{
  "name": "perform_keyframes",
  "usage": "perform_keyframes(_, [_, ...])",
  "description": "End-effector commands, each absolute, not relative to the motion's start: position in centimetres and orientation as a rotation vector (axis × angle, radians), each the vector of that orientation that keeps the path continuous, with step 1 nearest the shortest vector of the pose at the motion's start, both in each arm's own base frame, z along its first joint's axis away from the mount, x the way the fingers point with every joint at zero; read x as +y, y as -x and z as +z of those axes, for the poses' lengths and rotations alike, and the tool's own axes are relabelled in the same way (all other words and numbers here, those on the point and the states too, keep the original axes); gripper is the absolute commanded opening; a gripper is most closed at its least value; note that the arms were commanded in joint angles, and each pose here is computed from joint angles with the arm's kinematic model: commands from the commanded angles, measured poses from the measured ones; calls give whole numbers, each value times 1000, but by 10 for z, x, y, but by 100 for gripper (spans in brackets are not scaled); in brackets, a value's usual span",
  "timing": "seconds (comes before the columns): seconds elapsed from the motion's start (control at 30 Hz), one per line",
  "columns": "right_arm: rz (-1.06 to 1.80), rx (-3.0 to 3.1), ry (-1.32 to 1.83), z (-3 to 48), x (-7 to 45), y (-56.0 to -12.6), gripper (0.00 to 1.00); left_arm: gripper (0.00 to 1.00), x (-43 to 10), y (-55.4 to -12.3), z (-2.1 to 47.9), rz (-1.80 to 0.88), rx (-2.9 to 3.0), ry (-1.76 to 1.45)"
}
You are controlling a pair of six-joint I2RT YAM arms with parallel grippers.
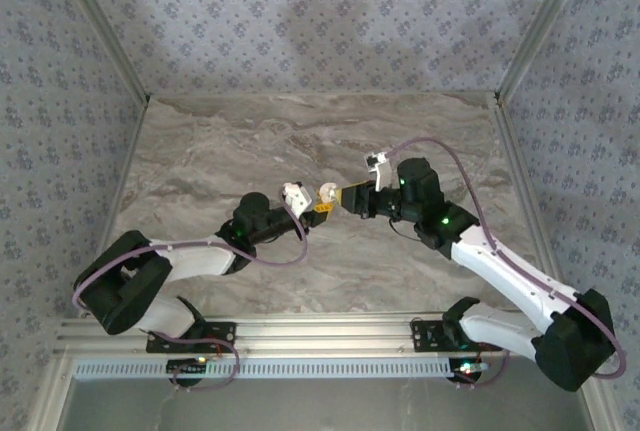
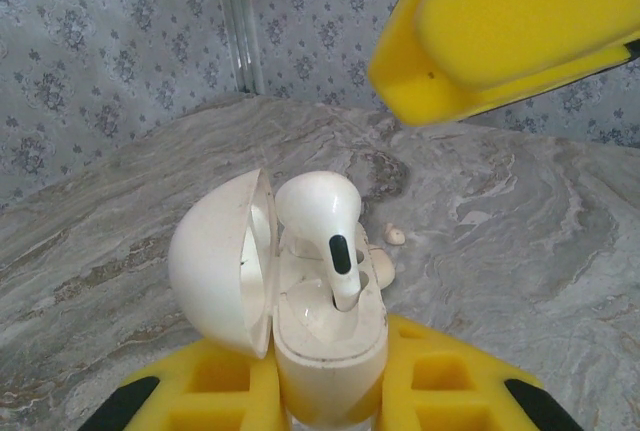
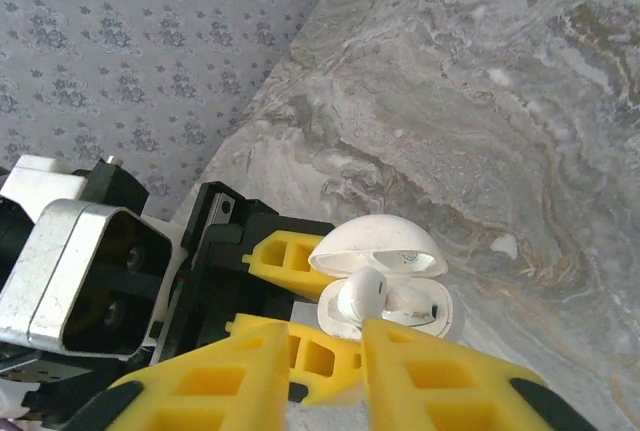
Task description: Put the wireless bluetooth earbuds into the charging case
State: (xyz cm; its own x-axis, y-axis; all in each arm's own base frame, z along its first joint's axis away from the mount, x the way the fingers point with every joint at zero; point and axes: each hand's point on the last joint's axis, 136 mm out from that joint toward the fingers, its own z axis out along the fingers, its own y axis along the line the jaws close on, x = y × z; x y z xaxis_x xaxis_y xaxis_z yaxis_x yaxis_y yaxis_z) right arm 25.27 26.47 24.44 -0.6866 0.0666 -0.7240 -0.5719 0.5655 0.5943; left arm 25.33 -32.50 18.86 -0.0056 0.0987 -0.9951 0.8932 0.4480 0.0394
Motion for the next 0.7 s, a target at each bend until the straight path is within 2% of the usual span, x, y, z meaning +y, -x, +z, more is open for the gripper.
perform_keyframes(0.0, [1202, 2071, 380, 257, 270, -254, 24, 8, -324, -250, 199, -789, 1411, -940])
perform_keyframes(0.33, [1245, 2073, 377, 254, 275, -260, 14, 8, -323, -249, 203, -792, 1402, -939])
perform_keyframes(0.67, [1261, 2083, 384, 249, 281, -263, 12, 8, -325, -249, 204, -799, 1395, -942])
